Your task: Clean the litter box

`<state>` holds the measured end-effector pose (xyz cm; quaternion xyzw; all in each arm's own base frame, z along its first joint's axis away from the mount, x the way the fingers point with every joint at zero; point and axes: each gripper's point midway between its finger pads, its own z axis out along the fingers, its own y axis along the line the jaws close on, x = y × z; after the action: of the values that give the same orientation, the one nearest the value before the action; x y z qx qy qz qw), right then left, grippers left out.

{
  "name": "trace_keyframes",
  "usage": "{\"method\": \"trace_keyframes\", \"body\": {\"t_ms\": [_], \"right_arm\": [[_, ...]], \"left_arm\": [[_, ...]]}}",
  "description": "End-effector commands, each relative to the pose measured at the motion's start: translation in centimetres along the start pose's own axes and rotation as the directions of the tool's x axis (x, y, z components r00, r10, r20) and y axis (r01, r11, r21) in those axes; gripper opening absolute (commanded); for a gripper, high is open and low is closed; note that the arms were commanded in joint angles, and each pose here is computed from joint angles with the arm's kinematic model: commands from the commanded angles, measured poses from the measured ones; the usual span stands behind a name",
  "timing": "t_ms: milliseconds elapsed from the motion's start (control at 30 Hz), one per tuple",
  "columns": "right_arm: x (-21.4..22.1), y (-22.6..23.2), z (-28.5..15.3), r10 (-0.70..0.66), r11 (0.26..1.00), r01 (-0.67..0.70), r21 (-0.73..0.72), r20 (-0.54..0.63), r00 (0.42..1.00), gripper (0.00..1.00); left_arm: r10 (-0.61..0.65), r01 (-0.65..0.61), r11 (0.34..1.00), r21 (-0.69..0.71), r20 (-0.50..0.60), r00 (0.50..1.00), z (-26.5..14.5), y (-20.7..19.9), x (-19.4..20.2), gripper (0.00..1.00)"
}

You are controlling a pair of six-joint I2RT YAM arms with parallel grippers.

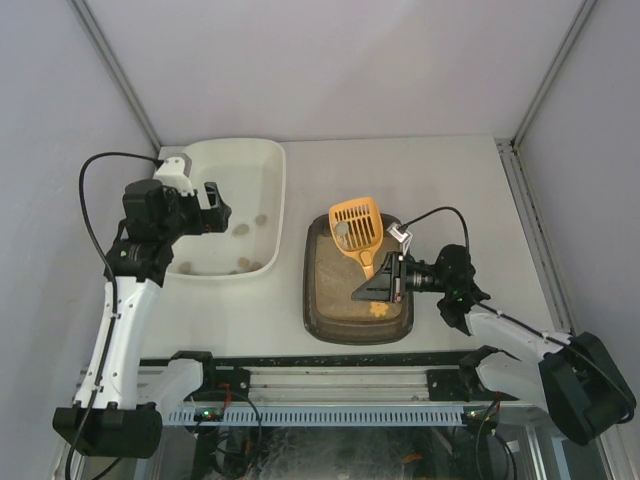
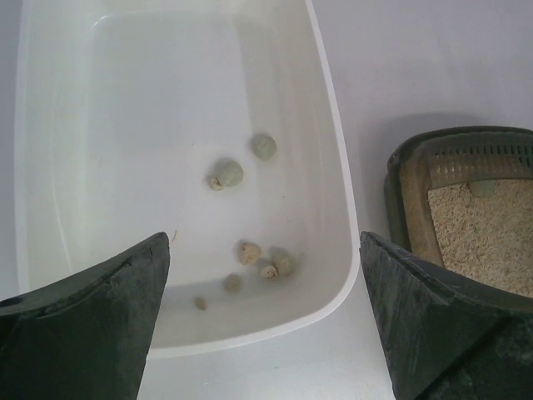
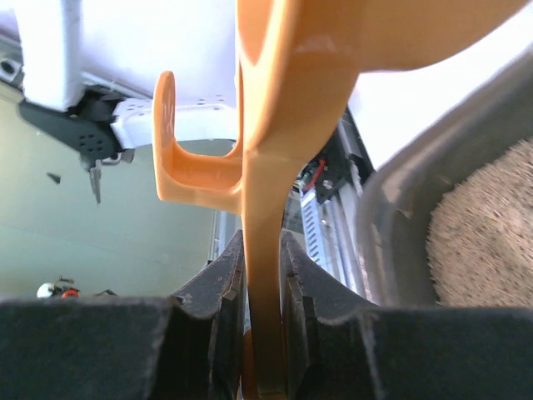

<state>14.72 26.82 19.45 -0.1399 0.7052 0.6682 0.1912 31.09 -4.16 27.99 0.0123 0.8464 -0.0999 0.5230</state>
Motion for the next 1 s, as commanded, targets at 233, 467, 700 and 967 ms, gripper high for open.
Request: {"method": "trace_keyframes", "body": {"t_ms": [233,467,700,967], "right_arm": [[-1.2,3.8,-1.0,-0.081,0.994,0.084,-0.063,0.043,0.996,0.00],[-1.1,0.8,-0.6,0.080,0.993,-0.083,0.083,0.037,0.996,0.00],[-1.5,0.0,-1.0,0.187,0.954,-0.193,0.231,0.048,0.981,0.00],[-1.3,-0.2,-3.0,0.250,0.926,-0.272,0.264,0.112,0.962,0.00]], "left_arm": [[0.044,-0.045,0.999,0.022,0.045,0.998,-2.0,0.1,0.3,1.00],[0.017,-0.023,0.996,0.089,0.058,0.998,-2.7,-1.2,0.4,1.00],[-0.026,0.020,0.984,0.177,0.029,0.999,-2.9,-2.7,1.4,1.00],[-0.022,0.019,0.996,0.084,0.029,0.999,-2.5,-0.8,1.4,1.00]]}}
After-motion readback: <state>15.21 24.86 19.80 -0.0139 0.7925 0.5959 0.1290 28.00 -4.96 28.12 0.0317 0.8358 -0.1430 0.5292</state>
